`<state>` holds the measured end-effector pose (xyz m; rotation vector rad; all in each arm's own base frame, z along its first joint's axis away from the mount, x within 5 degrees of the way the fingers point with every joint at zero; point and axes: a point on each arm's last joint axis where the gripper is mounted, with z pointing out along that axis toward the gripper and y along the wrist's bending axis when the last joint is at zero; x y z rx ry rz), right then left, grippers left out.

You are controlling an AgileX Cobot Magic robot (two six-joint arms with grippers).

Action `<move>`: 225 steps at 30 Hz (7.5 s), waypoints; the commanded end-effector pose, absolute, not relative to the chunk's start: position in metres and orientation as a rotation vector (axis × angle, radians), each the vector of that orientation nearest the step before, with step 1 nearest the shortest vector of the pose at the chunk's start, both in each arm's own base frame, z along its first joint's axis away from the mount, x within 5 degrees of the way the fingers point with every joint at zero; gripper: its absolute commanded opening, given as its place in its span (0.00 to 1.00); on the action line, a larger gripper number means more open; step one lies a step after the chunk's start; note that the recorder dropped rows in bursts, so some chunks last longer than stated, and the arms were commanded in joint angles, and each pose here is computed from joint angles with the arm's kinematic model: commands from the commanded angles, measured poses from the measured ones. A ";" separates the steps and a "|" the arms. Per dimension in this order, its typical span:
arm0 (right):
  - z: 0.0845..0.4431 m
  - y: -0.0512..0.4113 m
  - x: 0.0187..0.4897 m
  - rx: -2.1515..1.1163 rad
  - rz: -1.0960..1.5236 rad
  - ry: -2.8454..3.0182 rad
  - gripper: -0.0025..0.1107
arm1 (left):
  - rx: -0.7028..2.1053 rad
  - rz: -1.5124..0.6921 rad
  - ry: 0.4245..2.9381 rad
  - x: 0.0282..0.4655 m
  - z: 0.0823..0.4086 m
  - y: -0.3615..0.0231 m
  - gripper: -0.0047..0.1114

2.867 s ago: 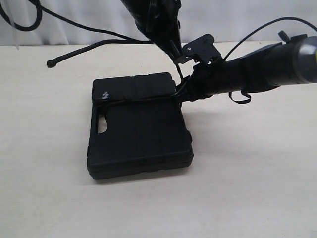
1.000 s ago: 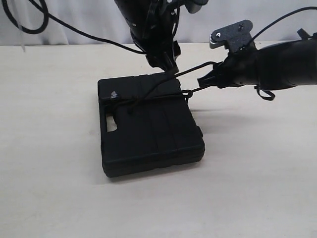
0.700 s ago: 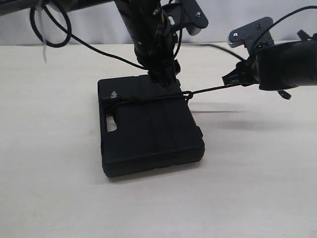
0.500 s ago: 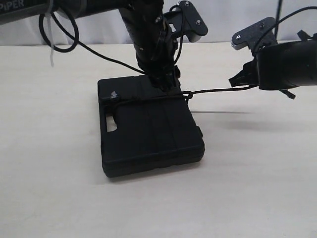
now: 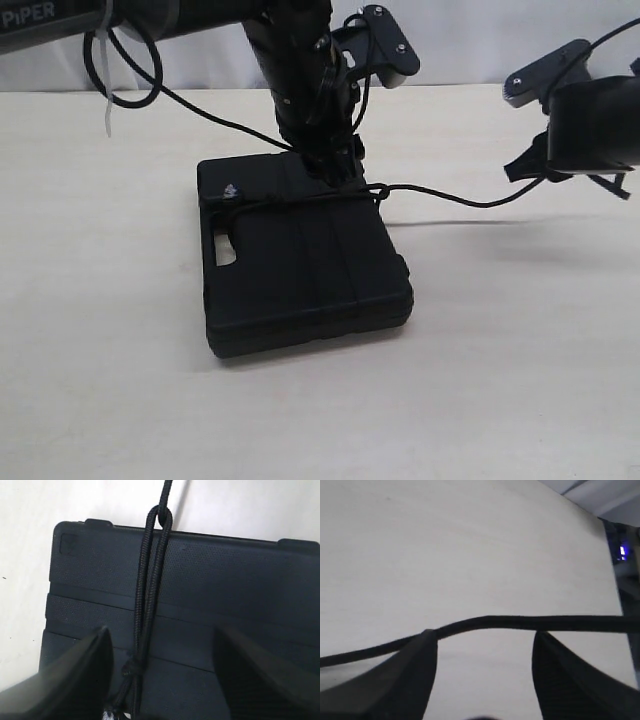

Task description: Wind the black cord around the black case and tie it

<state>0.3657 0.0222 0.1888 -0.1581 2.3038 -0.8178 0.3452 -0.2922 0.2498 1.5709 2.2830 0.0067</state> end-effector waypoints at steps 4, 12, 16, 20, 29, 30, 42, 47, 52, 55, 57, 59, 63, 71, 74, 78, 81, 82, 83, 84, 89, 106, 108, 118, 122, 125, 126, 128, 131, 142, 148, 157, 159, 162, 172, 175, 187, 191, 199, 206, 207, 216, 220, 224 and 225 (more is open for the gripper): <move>0.234 -0.011 0.362 -0.070 -0.951 2.230 0.50 | 1.546 -0.011 2.254 0.347 0.254 -0.294 0.53; 0.247 -0.010 0.358 -0.067 -0.890 2.196 0.45 | 1.542 -0.012 2.254 0.347 0.254 -0.294 0.52; 0.235 -0.004 0.357 -0.141 -0.801 2.219 0.23 | 1.539 -0.012 2.255 0.347 0.254 -0.294 0.41; 0.232 0.004 0.359 -0.201 -0.701 2.215 0.06 | 1.547 0.020 2.253 0.348 0.255 -0.292 0.20; 0.283 0.030 0.347 -0.285 -0.301 2.018 0.06 | 1.321 -0.096 2.195 0.357 0.296 -0.272 0.04; 0.289 0.033 0.344 -0.291 -0.256 1.993 0.06 | 1.290 -0.119 2.182 0.358 0.303 -0.269 0.04; 0.349 0.061 0.309 -0.318 0.217 1.755 0.06 | 1.063 -0.255 1.944 0.318 0.393 -0.234 0.04; 0.360 0.060 0.299 -0.265 0.258 1.730 0.06 | 0.955 -0.262 1.790 0.282 0.419 -0.206 0.04; 0.371 0.061 0.281 -0.290 0.304 1.681 0.06 | 0.856 -0.267 1.652 0.245 0.431 -0.178 0.04; 0.379 0.063 0.266 -0.314 0.347 1.641 0.06 | 0.800 -0.279 1.597 0.224 0.431 -0.162 0.04; 0.382 0.063 0.257 -0.324 0.356 1.620 0.06 | 0.777 -0.277 1.566 0.212 0.426 -0.153 0.04; 0.387 0.061 0.246 -0.321 0.357 1.598 0.06 | 0.758 -0.277 1.543 0.202 0.421 -0.145 0.04; 0.390 0.058 0.220 -0.320 0.355 1.559 0.06 | 0.713 -0.275 1.485 0.179 0.407 -0.127 0.04; 0.402 0.053 0.166 -0.331 0.390 1.438 0.06 | 0.571 -0.362 1.392 0.136 0.401 -0.095 0.04; 0.401 0.052 0.146 -0.311 0.442 1.406 0.06 | 0.535 -0.379 1.341 0.118 0.401 -0.083 0.04; 0.398 0.048 0.120 -0.313 0.438 1.356 0.06 | 0.510 -0.406 1.315 0.099 0.400 -0.070 0.04; 0.390 0.046 0.110 -0.313 0.437 1.349 0.06 | 0.509 -0.412 1.307 0.092 0.402 -0.065 0.04; 0.386 0.046 0.107 -0.313 0.437 1.350 0.06 | 0.503 -0.420 1.307 0.090 0.402 -0.064 0.04; 0.382 0.045 0.105 -0.311 0.436 1.353 0.06 | 0.494 -0.433 1.311 0.089 0.402 -0.064 0.04; 0.377 0.045 0.103 -0.309 0.435 1.359 0.06 | 0.489 -0.442 1.316 0.088 0.402 -0.063 0.04; 0.367 0.044 0.098 -0.309 0.436 1.368 0.06 | 0.500 -0.449 1.351 0.087 0.399 -0.063 0.04; 0.366 0.044 0.097 -0.309 0.436 1.368 0.06 | 0.524 -0.438 1.382 0.087 0.396 -0.063 0.04; 0.366 0.044 0.097 -0.309 0.436 1.368 0.06 | 0.524 -0.438 1.382 0.087 0.396 -0.063 0.04; 0.366 0.044 0.097 -0.309 0.436 1.368 0.06 | 0.523 -0.438 1.380 0.087 0.396 -0.063 0.04; 0.366 0.044 0.097 -0.309 0.436 1.368 0.06 | 0.528 -0.438 1.391 0.087 0.395 -0.064 0.04; 0.366 0.044 0.097 -0.309 0.436 1.368 0.06 | 0.537 -0.425 1.408 0.090 0.387 -0.065 0.04; 0.366 0.044 0.097 -0.309 0.436 1.368 0.06 | 0.536 -0.414 1.412 0.091 0.383 -0.064 0.04; 0.366 0.044 0.097 -0.309 0.436 1.368 0.06 | 0.524 -0.390 1.433 0.094 0.372 -0.063 0.04; 0.366 0.044 0.097 -0.309 0.436 1.368 0.06 | 0.433 -0.367 1.441 0.096 0.353 -0.055 0.04; 0.366 0.044 0.097 -0.309 0.436 1.368 0.06 | 0.099 -0.267 1.473 0.095 0.302 -0.022 0.04; 0.366 0.044 0.097 -0.309 0.436 1.368 0.06 | 0.038 -0.189 1.503 0.093 0.266 -0.013 0.04; 0.366 0.044 0.097 -0.309 0.436 1.368 0.06 | -0.047 -0.082 1.229 0.054 0.237 0.000 0.04; 0.366 0.044 0.097 -0.309 0.436 1.368 0.06 | -0.060 -0.064 1.242 0.052 0.235 0.001 0.04; 0.366 0.044 0.097 -0.309 0.436 1.368 0.06 | -0.060 -0.061 1.268 0.052 0.232 0.001 0.04; 0.366 0.044 0.097 -0.309 0.436 1.368 0.06 | 0.051 0.045 1.343 0.054 0.226 -0.001 0.04; 0.366 0.044 0.097 -0.309 0.436 1.368 0.06 | 0.052 0.051 1.391 0.055 0.221 -0.001 0.04; 0.366 0.044 0.097 -0.309 0.436 1.368 0.06 | 0.071 0.070 1.567 0.056 0.206 0.000 0.04; 0.366 0.044 0.097 -0.309 0.436 1.368 0.06 | 0.079 0.066 1.641 0.056 0.199 -0.001 0.04; 0.366 0.044 0.097 -0.309 0.436 1.368 0.06 | 0.098 0.067 1.799 0.054 0.184 -0.001 0.04; 0.366 0.044 0.097 -0.309 0.436 1.368 0.06 | 0.098 0.067 1.797 0.054 0.185 -0.001 0.04; 0.366 0.044 0.097 -0.309 0.436 1.368 0.06 | 0.098 0.067 1.797 0.054 0.185 -0.001 0.04; 0.366 0.044 0.097 -0.309 0.436 1.368 0.06 | 0.121 0.086 1.796 0.054 0.185 -0.001 0.04; 0.366 0.044 0.097 -0.309 0.436 1.368 0.06 | 0.120 0.086 1.793 0.054 0.185 -0.001 0.04; 0.366 0.044 0.097 -0.309 0.436 1.368 0.06 | 0.120 0.087 1.790 0.054 0.185 -0.001 0.04; 0.366 0.044 0.097 -0.309 0.436 1.368 0.06 | 0.120 0.087 1.790 0.054 0.185 -0.001 0.04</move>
